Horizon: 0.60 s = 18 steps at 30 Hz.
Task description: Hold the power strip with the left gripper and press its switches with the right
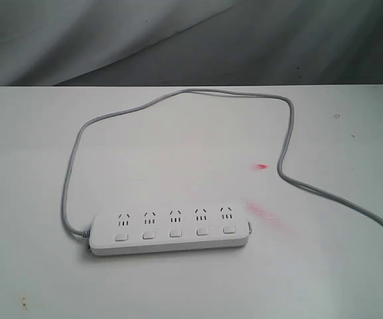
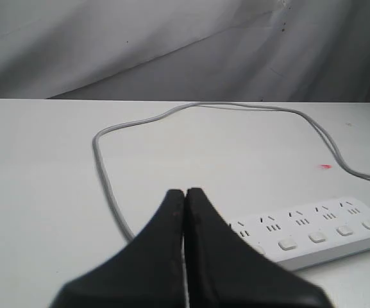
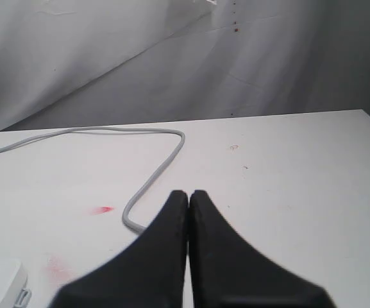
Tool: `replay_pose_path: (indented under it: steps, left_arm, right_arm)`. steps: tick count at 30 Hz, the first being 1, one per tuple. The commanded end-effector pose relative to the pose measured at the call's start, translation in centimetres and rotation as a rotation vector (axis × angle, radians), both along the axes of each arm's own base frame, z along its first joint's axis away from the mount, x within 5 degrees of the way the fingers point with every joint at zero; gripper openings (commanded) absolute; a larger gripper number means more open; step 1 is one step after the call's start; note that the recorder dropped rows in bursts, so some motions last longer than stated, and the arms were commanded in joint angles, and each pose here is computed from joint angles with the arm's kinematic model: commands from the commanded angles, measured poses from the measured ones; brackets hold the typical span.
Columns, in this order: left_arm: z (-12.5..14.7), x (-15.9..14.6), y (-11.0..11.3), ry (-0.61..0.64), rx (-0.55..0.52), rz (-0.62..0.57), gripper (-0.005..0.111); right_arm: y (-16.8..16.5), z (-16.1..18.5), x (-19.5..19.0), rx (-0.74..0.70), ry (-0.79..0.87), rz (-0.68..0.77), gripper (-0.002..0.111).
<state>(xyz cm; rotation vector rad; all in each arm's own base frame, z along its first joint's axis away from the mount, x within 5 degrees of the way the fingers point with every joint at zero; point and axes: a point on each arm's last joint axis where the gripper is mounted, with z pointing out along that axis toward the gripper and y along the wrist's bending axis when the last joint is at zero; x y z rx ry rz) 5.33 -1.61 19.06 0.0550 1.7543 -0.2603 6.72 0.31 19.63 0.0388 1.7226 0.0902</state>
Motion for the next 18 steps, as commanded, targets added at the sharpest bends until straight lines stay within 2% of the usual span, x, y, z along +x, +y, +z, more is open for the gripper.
replay_pose_path:
  steps: [1, 18]
  left_arm:
    - [-0.10, -0.01, -0.02, -0.002, -0.008, -0.003, 0.000]
    - [-0.08, 0.01, 0.04, -0.009, 0.009, 0.001, 0.000]
  right_arm:
    - [-0.06, 0.00, -0.02, -0.007, -0.009, -0.008, 0.000]
    - [-0.06, 0.00, -0.02, -0.007, -0.009, -0.008, 0.000]
